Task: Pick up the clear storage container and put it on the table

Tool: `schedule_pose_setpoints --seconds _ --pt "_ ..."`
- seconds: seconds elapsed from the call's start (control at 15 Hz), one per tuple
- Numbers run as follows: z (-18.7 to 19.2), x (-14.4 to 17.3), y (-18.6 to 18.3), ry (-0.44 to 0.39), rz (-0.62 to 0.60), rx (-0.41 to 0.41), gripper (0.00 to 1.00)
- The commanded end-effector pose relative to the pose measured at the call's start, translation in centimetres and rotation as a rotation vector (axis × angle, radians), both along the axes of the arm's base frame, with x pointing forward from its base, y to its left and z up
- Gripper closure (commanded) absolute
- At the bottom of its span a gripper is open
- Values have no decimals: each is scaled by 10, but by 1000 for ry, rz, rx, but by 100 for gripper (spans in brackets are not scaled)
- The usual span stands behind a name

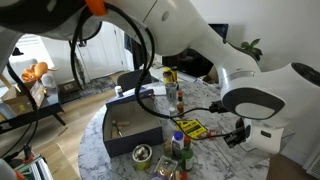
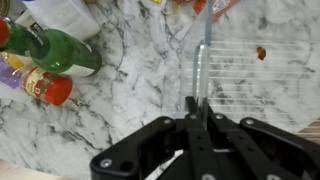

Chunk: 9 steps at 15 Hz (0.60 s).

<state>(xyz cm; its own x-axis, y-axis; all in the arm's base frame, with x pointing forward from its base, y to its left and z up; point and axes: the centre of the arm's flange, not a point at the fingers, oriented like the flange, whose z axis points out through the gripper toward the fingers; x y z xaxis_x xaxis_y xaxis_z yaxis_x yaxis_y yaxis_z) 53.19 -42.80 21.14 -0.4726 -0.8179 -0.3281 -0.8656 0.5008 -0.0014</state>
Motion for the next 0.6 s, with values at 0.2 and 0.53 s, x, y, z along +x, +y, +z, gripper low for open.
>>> schedule_pose_setpoints --seconds 0.2,0.53 --pt "-12 4 1 2 20 5 70" --pt "26 -21 3 -47 37 72 40"
